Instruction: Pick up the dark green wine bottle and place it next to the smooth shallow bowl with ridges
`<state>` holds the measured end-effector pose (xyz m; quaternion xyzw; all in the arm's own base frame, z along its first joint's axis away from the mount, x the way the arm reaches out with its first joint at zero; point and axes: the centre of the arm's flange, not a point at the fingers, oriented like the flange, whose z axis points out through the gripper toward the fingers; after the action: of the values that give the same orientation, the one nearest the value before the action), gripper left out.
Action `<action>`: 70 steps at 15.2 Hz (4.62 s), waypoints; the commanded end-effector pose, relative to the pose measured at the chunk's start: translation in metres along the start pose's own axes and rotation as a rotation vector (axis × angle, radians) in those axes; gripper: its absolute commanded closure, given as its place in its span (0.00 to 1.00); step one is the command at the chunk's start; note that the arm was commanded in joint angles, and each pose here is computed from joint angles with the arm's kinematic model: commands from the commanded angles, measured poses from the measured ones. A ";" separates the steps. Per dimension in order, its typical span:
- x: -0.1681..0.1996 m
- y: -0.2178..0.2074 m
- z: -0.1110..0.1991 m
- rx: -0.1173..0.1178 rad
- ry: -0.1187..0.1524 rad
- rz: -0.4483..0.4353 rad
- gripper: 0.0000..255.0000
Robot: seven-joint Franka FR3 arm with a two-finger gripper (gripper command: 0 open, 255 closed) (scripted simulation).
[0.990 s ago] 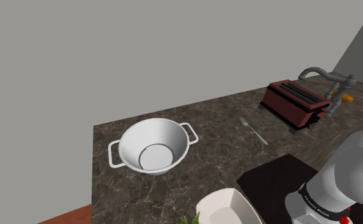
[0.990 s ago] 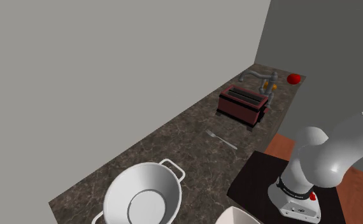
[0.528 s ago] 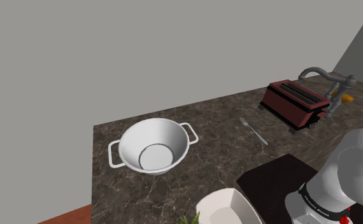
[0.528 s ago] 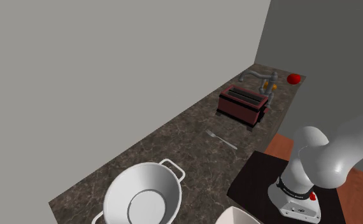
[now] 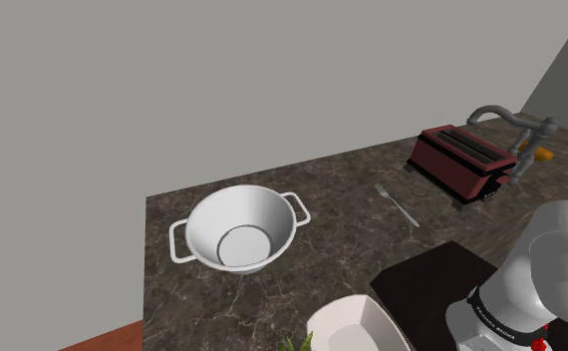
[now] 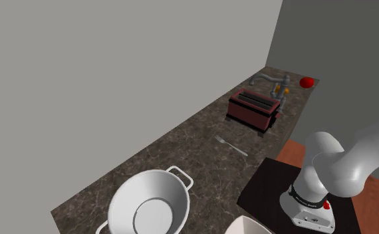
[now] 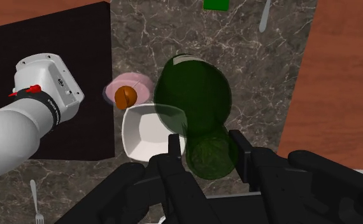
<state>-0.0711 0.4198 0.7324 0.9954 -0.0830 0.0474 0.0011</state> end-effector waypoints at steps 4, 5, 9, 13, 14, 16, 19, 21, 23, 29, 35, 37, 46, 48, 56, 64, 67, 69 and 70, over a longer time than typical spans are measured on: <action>-0.002 0.000 0.026 0.001 0.000 0.000 1.00; -0.003 0.000 0.031 0.001 0.000 0.000 1.00; -0.005 0.000 0.052 0.001 0.000 0.000 1.00; -0.007 0.000 0.073 0.001 0.000 0.000 1.00; -0.007 0.000 0.078 0.001 0.000 0.000 1.00; -0.008 0.000 0.089 0.001 0.000 0.000 1.00; -0.010 0.000 0.105 0.001 0.000 0.000 1.00; -0.011 0.000 0.115 0.001 0.000 0.000 1.00; -0.012 0.001 0.126 0.001 0.000 0.000 1.00; -0.015 0.001 0.157 0.001 0.000 0.000 1.00; -0.018 0.001 0.189 0.001 0.000 0.000 1.00; -0.019 0.001 0.199 0.001 0.000 0.000 1.00; -0.023 0.001 0.247 0.001 0.000 0.000 1.00; -0.024 0.001 0.257 0.001 0.000 0.000 1.00; -0.025 0.001 0.262 0.001 0.000 0.000 1.00; -0.025 0.001 0.249 0.001 0.000 0.000 0.00; -0.025 0.001 0.212 0.001 0.000 0.000 0.00; -0.025 0.001 0.212 0.001 0.000 0.000 0.00; -0.025 0.001 0.212 0.001 0.000 0.000 0.00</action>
<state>-0.0759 0.4206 0.5175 0.9954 -0.0831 0.0474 0.0006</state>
